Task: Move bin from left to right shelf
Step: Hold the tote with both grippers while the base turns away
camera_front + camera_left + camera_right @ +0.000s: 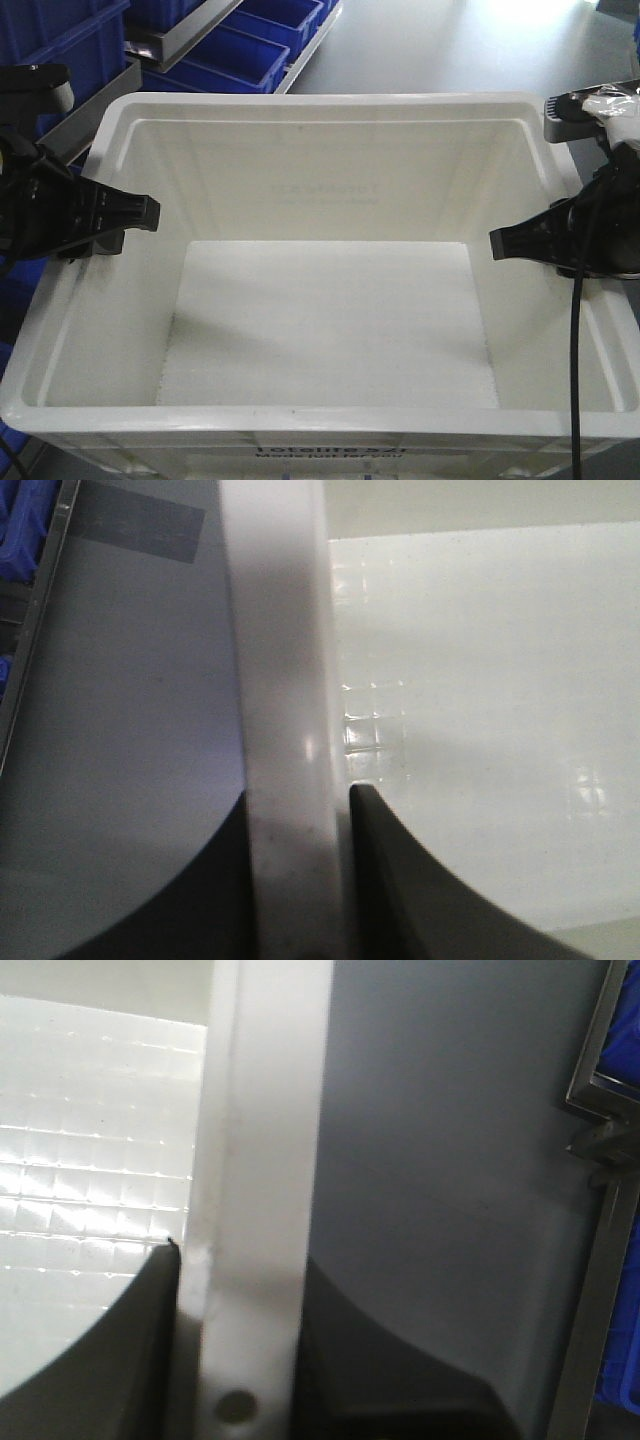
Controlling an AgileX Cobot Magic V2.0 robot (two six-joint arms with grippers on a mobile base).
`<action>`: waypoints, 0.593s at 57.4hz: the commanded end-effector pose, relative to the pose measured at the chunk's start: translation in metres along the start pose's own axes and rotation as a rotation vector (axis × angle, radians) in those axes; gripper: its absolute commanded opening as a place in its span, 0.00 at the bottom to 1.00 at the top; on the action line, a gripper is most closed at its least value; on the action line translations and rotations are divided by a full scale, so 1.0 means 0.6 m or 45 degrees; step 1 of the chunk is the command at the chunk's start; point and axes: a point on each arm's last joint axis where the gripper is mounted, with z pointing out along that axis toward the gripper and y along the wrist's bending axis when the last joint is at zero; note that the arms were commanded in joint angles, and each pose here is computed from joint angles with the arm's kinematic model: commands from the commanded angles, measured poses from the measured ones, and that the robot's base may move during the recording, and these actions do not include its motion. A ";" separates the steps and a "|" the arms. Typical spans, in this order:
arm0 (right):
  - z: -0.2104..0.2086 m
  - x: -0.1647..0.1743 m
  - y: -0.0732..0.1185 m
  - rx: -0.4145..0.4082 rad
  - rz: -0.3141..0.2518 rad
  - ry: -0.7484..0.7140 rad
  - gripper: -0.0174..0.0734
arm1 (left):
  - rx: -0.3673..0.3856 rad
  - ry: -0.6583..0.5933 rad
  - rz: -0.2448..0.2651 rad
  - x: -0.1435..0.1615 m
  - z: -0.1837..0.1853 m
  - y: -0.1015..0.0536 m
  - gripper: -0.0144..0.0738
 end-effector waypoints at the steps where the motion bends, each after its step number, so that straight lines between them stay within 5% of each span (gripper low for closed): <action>1: -0.032 -0.029 -0.001 -0.040 -0.028 -0.220 0.20 | 0.101 -0.186 0.006 -0.015 -0.036 -0.009 0.16; 34: -0.032 -0.029 -0.001 -0.040 -0.028 -0.220 0.20 | 0.101 -0.186 0.006 -0.015 -0.036 -0.009 0.16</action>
